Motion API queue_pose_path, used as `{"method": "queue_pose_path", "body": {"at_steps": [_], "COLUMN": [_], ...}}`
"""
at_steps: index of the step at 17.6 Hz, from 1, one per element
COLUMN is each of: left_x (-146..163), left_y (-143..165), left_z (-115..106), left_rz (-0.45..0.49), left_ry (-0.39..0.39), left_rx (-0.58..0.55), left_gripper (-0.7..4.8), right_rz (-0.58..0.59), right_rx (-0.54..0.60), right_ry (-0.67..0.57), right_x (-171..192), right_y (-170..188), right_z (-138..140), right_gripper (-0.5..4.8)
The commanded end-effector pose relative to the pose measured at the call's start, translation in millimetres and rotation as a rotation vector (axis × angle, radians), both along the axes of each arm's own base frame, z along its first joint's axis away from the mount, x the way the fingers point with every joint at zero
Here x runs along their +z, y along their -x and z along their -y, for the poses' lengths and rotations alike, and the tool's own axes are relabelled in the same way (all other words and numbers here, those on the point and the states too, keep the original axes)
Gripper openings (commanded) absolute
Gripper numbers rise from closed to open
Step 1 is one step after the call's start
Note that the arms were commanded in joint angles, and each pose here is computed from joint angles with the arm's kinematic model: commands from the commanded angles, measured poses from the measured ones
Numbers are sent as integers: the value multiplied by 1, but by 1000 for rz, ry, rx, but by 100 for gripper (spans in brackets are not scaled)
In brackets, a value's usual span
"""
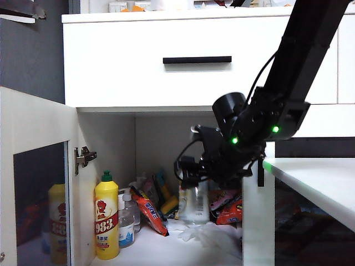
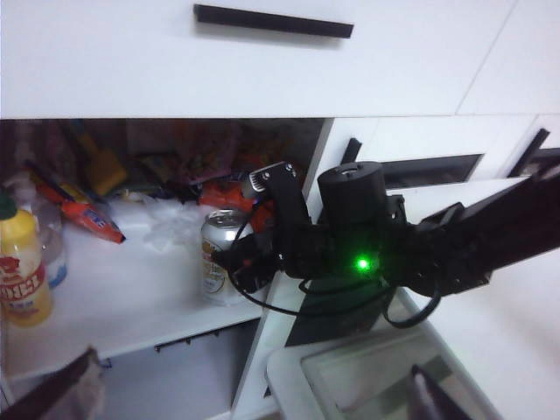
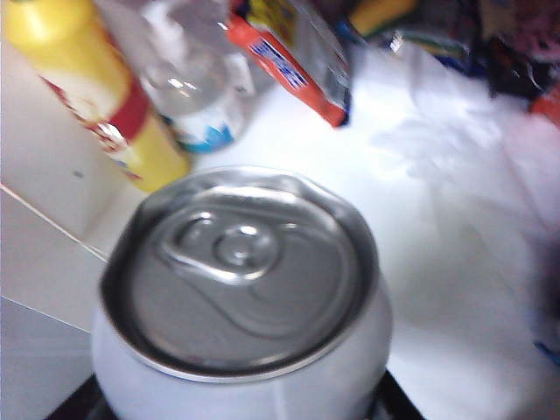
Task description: Open the left door of the white cabinet, pick up a can of beverage from the table on the right, place it inside the cabinet, and finally close the cabinet door.
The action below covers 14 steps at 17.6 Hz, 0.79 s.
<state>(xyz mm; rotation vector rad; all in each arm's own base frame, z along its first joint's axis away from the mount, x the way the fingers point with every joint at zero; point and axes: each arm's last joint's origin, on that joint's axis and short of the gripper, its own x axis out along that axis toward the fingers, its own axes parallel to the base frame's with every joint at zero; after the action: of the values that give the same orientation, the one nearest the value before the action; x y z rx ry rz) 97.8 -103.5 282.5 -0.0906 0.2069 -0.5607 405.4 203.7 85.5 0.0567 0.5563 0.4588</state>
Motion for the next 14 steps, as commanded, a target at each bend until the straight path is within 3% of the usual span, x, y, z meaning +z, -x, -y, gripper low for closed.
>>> {"method": "queue_pose_path", "body": {"at_steps": [1, 7, 14], "left_x": [0, -1, -1], "left_y": [0, 0, -1], "left_z": [-1, -1, -2], "left_rz": [-2, -5, -1], "left_ry": [-9, -19, -23], "left_rx": [5, 24, 72], "left_gripper": [479, 479, 479], "right_rz": [93, 109, 127], "right_rx": [-21, -25, 177], "right_ry": [-37, -2, -121], "right_x": [15, 15, 26], "right_y": [-8, -23, -43], "right_z": [4, 37, 19], "right_gripper": [223, 223, 222]}}
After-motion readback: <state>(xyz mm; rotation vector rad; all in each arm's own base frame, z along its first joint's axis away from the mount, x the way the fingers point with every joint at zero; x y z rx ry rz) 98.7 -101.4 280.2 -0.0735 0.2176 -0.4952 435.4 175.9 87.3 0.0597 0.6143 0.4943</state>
